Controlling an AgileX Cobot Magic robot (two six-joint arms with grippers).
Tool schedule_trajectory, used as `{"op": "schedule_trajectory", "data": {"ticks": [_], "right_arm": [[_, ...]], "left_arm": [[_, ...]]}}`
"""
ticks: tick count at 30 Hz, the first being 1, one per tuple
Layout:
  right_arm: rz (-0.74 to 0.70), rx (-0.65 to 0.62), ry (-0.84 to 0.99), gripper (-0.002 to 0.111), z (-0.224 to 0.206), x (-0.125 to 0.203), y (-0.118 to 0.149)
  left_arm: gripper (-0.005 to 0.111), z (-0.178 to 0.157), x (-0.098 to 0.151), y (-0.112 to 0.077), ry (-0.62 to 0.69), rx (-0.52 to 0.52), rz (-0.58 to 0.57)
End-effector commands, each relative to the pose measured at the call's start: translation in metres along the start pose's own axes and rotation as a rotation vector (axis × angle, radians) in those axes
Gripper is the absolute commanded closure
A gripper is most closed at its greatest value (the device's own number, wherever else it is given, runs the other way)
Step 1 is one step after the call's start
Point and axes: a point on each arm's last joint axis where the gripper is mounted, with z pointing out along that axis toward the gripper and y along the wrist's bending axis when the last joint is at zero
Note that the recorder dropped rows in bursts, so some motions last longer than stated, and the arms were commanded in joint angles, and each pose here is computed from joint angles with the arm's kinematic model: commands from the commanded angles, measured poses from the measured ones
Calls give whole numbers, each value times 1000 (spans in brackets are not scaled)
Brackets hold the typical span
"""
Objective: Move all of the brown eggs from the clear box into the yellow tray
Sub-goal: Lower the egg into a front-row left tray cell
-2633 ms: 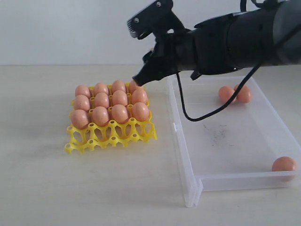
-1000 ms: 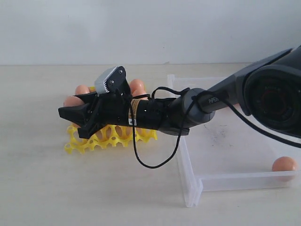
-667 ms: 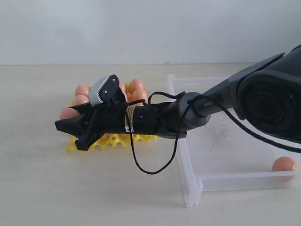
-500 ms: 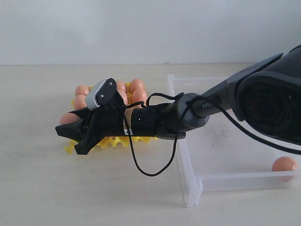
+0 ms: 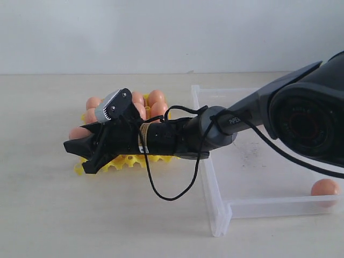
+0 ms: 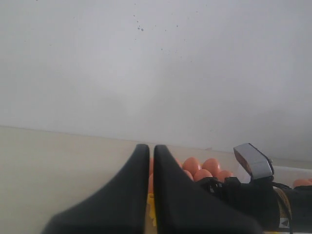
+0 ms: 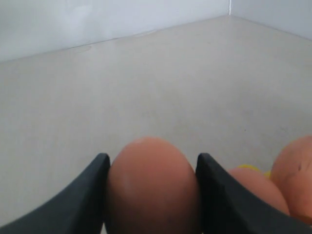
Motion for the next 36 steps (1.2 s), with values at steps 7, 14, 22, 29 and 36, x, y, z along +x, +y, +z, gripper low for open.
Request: {"op": "schedule_trajectory", "data": {"ticks": [7, 14, 22, 29, 36], "right_arm": [[91, 47, 40, 65, -1, 4, -5], [95, 45, 55, 65, -1, 6, -5], [95, 66, 80, 65, -1, 8, -7], [84, 90, 111, 65, -2, 11, -9], [70, 104, 149, 65, -3, 14, -10]], "left_arm": [[103, 0, -3, 0, -20, 4, -17], [103, 0, -3, 0, -20, 4, -17], [103, 0, -3, 0, -20, 4, -17], [103, 0, -3, 0, -20, 4, -17], [103, 0, -3, 0, -20, 4, -17]]}}
